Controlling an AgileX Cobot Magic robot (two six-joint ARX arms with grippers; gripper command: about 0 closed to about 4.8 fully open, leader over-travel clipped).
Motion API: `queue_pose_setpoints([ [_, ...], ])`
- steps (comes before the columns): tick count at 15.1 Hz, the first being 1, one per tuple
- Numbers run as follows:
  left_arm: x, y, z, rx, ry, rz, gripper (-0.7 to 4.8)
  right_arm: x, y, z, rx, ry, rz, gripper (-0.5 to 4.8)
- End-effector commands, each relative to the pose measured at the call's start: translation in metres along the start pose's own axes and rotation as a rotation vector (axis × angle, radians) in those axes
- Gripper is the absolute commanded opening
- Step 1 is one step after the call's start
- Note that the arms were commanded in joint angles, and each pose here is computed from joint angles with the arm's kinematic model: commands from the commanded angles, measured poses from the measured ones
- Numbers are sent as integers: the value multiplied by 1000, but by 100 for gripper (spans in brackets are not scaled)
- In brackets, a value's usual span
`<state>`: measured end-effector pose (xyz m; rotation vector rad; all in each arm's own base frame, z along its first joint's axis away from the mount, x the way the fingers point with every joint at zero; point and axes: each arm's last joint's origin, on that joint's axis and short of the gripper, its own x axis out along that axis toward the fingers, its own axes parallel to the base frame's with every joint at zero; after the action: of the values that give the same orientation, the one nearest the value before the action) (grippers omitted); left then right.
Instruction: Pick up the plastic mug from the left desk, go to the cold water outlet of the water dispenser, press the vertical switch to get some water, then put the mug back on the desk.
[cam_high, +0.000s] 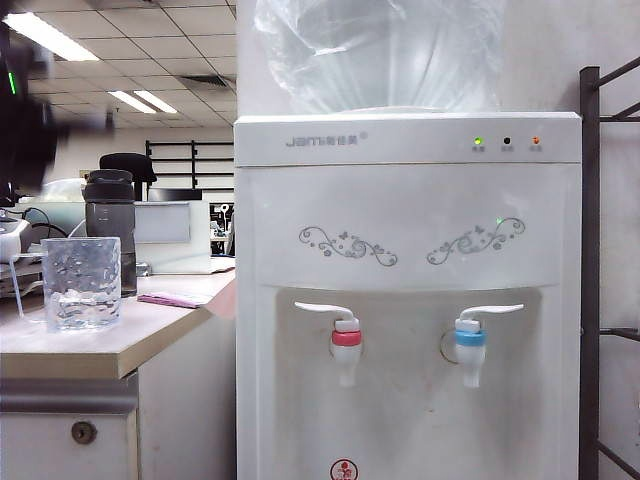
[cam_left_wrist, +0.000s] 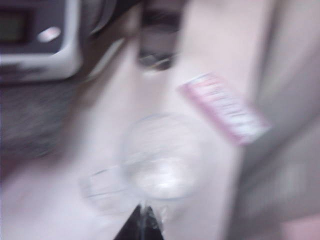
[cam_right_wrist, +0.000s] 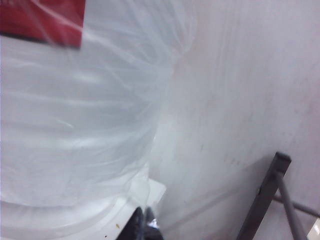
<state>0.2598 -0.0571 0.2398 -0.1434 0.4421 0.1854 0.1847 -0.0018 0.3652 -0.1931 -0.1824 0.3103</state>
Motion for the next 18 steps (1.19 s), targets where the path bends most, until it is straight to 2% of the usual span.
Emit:
queue_pose_setpoints([
  [1, -34, 3, 23, -4, -98, -181, -6, 1, 0, -1, 114, 8, -1, -1],
  [3, -56, 7, 33, -15, -168, -219, -6, 0, 1, -4, 130, 20, -25, -1],
  [4, -74, 8, 37, 42, -214, -260, -6, -5, 6, -15, 140, 39, -56, -1],
  [5, -87, 10, 37, 89, -216, -312, -6, -11, 19, -35, 155, 56, -33, -1],
  [8, -101, 17, 35, 66, -240, -335, -6, -28, 39, -58, 155, 0, -30, -1],
  [9, -115, 29, 17, 46, -262, -343, -6, -46, 54, -84, 177, 50, -55, -1],
  [10, -116, 31, 12, 47, -257, -341, -6, -48, 55, -87, 182, 57, -54, -1],
  [13, -119, 37, -4, 33, -132, -327, -5, -54, 57, -98, 192, 108, -53, -1],
  [14, -117, 38, -11, 93, -59, -334, -5, -55, 59, -105, 205, 181, -45, -1],
  [15, -118, 36, -8, 142, -100, -380, -5, -55, 59, -106, 208, 195, -44, -1],
  [16, -120, 34, 0, 173, -202, -409, -5, -55, 59, -107, 209, 201, -43, -1],
  [17, -126, 47, -18, 164, -374, -364, -5, -55, 59, -107, 208, 201, -47, -1],
  [18, -123, 51, -31, 154, -399, -353, -5, -55, 59, -107, 209, 202, -43, -1],
])
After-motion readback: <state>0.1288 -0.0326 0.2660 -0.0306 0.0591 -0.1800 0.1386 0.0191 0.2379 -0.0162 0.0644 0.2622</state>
